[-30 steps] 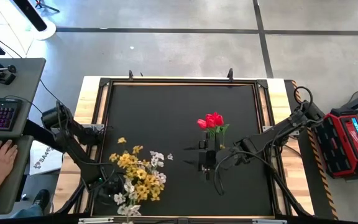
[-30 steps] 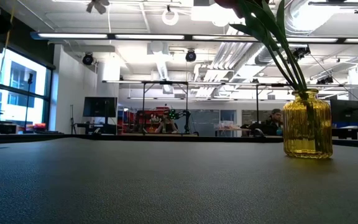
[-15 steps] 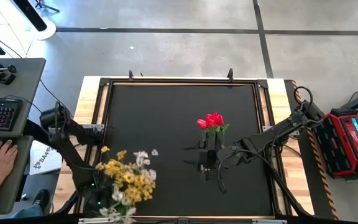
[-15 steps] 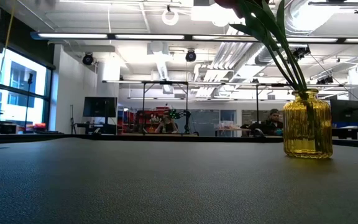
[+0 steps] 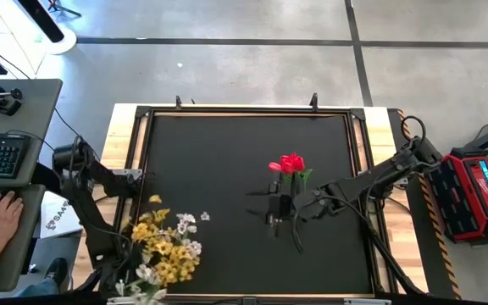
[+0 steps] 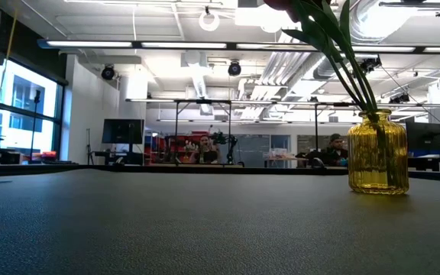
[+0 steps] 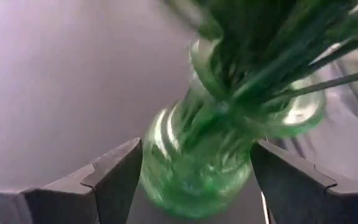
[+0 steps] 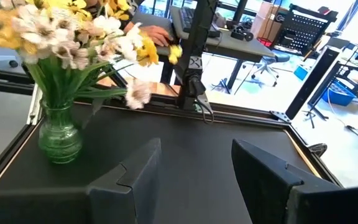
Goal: Sort flowers into vase by color
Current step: Move the yellow flower vase to the bottom right of the table
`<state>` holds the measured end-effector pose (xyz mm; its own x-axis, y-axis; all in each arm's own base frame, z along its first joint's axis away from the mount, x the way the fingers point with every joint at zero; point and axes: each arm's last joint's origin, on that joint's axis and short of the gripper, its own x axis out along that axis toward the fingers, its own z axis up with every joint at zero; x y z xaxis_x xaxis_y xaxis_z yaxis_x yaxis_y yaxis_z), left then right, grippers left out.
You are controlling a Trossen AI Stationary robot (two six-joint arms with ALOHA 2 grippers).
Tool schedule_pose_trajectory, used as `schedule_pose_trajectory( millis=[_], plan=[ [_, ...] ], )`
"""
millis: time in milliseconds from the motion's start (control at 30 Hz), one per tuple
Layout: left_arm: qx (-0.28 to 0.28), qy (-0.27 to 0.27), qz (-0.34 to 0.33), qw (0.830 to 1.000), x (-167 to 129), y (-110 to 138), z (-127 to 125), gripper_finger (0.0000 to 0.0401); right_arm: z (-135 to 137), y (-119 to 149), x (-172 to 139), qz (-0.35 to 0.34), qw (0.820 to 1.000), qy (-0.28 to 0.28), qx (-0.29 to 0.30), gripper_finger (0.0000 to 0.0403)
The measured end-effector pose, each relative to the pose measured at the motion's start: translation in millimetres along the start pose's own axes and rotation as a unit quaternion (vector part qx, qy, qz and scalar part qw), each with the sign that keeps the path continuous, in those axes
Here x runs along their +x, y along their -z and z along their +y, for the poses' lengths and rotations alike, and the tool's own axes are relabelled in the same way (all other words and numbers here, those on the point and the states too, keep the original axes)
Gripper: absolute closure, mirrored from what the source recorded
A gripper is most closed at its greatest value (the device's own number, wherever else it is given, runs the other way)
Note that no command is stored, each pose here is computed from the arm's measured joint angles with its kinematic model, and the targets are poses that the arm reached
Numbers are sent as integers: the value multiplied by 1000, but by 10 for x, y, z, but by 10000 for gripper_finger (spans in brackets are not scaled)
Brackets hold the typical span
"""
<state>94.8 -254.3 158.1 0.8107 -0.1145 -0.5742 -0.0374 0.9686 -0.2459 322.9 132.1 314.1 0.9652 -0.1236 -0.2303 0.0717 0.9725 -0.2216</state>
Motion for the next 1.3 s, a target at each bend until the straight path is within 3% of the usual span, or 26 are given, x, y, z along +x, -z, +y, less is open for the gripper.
schedule_pose_trajectory(
  millis=[400, 667, 800, 933, 1300],
  plan=[
    [-88, -5, 85, 992, -214, -148, 156, 117, 4, 20, -1, 9, 1000, -3, -6, 222],
    [-151, -42, 164, 974, -249, -183, 277, 119, 14, 23, -1, 9, 1000, -20, -6, 222],
    [-174, -100, 225, 954, -286, -195, 376, 141, 14, 21, -1, 9, 1000, -20, -6, 222],
    [-150, -154, 248, 945, -404, -338, 383, 179, 14, 23, -1, 10, 1000, -20, -7, 222],
    [-88, -322, 165, 928, -767, -751, 545, 267, 20, 37, -3, 16, 999, -25, -13, 222]
  ],
)
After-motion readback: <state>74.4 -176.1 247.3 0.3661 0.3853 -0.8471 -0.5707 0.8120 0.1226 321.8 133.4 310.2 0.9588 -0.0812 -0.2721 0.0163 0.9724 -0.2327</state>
